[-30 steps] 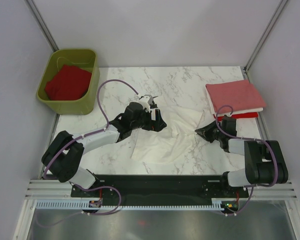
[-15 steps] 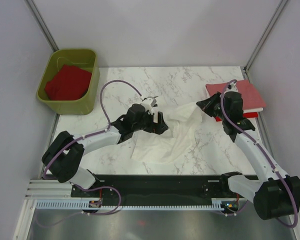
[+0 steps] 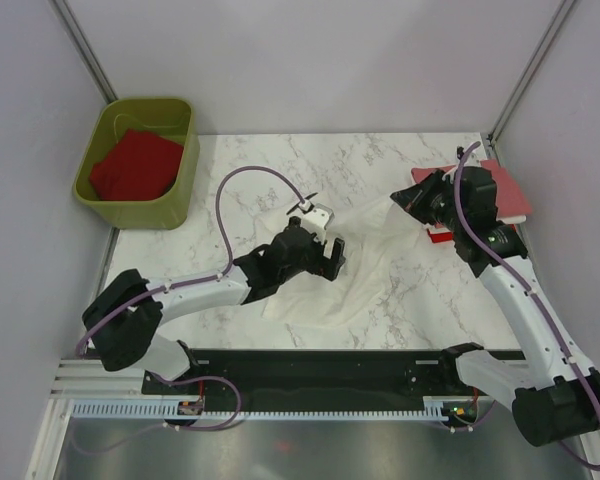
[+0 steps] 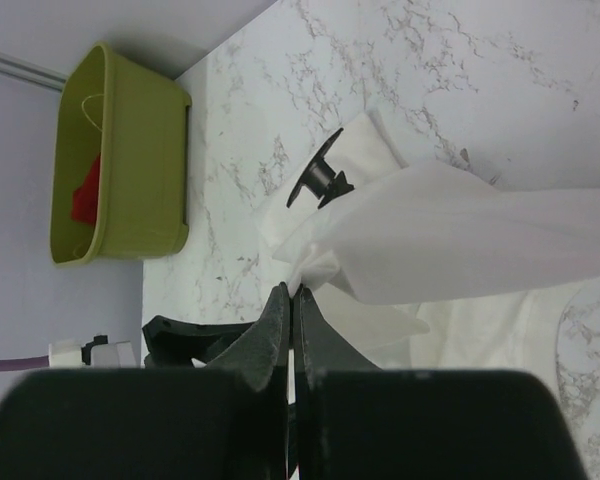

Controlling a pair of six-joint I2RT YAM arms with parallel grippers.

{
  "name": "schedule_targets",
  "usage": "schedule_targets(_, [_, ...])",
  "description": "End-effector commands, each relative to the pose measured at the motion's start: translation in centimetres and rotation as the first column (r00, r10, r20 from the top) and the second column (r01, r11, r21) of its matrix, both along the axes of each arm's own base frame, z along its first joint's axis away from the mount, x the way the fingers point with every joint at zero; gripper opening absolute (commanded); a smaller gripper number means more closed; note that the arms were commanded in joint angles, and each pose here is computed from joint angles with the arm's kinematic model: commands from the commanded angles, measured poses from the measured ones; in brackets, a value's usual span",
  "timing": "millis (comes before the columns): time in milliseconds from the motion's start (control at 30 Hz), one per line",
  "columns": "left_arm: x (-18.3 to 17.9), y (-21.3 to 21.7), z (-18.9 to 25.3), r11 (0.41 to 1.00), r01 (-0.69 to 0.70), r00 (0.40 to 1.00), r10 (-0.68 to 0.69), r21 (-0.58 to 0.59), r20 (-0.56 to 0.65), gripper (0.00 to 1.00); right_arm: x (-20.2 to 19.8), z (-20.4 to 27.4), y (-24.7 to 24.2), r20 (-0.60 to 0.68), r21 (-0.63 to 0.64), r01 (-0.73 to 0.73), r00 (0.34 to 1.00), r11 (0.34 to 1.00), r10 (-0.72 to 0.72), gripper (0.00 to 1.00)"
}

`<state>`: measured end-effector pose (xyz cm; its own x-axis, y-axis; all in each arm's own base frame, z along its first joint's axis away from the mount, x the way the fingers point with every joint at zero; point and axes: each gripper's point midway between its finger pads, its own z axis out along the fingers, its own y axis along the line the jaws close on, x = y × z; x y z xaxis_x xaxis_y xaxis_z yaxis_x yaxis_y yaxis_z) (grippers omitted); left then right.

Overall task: Fold and stack the t-shirts
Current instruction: Flatten the tshirt out

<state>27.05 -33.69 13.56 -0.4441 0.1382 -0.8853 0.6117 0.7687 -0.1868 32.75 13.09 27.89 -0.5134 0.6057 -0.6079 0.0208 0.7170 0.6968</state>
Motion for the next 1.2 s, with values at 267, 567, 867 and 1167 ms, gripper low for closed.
schedule_targets(267, [5.0,-1.3,5.0,0.983,-0.180,0.921,0.160,0.023,0.356,0.99,-1.3,7.6,0.9,0.071,0.095,-0.033,0.997,0.995,0.026,0.00])
schedule_targets(567, [6.1,-4.5,7.4,0.983,-0.179,0.892,0.183,-0.050,0.412,0.99,-1.4,11.4,0.9,0.106,0.114,-0.030,0.994,0.993,0.018,0.00])
schedule_targets(867, [11.0,-3.1,10.7,0.876,-0.479,0.749,0.446,-0.065,0.489,0.84,-2.3,15.6,0.6,0.151,0.113,-0.030,0.988,0.993,0.013,0.00])
schedule_targets(1167, [14.9,5.2,9.8,0.804,-0.591,0.748,0.576,-0.066,0.329,0.59,-5.1,22.1,-0.7,0.277,0.144,-0.009,0.960,0.990,-0.032,0.00])
